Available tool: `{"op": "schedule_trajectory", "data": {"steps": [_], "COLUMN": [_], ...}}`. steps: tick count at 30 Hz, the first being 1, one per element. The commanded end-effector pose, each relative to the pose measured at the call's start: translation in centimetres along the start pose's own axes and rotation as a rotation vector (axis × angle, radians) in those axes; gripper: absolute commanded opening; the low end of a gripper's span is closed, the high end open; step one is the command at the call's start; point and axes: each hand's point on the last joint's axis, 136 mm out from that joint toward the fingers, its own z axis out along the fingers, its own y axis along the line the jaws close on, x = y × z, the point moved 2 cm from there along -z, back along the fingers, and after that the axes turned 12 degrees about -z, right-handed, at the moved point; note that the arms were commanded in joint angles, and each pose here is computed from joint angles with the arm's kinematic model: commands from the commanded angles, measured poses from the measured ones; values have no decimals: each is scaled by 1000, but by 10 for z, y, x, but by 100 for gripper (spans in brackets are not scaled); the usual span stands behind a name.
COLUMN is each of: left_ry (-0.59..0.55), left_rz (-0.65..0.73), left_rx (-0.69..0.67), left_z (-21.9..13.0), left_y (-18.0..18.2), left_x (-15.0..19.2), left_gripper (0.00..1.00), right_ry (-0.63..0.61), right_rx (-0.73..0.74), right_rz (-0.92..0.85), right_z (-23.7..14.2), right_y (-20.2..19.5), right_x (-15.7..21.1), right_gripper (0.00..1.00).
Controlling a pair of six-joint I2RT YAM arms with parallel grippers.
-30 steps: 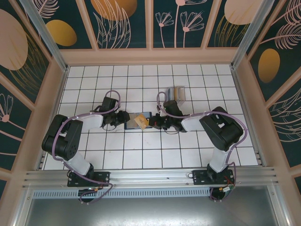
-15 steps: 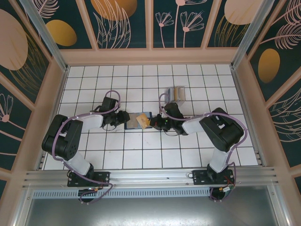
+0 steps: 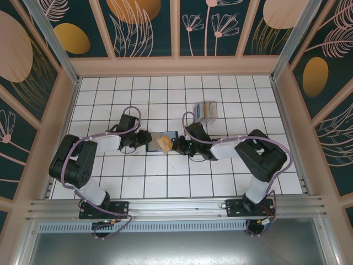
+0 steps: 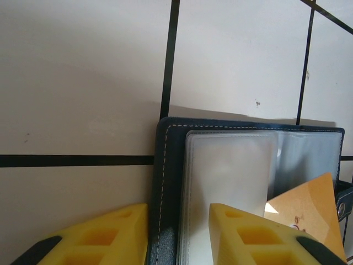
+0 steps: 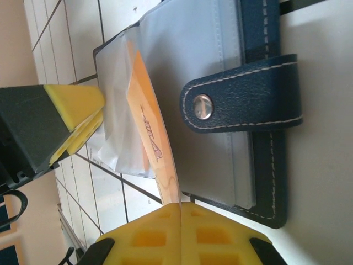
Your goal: Put the credit cards into the card holder
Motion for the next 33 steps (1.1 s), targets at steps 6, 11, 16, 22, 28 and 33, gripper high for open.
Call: {"op": "schedule_trajectory", "data": {"steps": [6,11,16,22,28,33], "left_ry": [38,37,35,37,41,41], "left_rz": [-16,-11,-12,-13,-15,-17], "left_rx": [-8,-11,-9,-4,8,15], "left_z": [4,3,2,1,2,0], "left_y": [8,8,8,8,5,4], "left_x": [11,11,12,12,12,13], "left_gripper": [35,34,35,35,35,35], "right_ry": [-23,46,51,36,-2,-79], "right_rx": [47,9,12,26,18,32], "right_rz": [49,36,17,6,33,49], "right_z": [-12,-7,-10,-18,-4,5], "right_y": [3,8,12,12,6,3], "right_x": [3,14,22,21,11,-3], "right_gripper": [0,0,0,0,0,0]}}
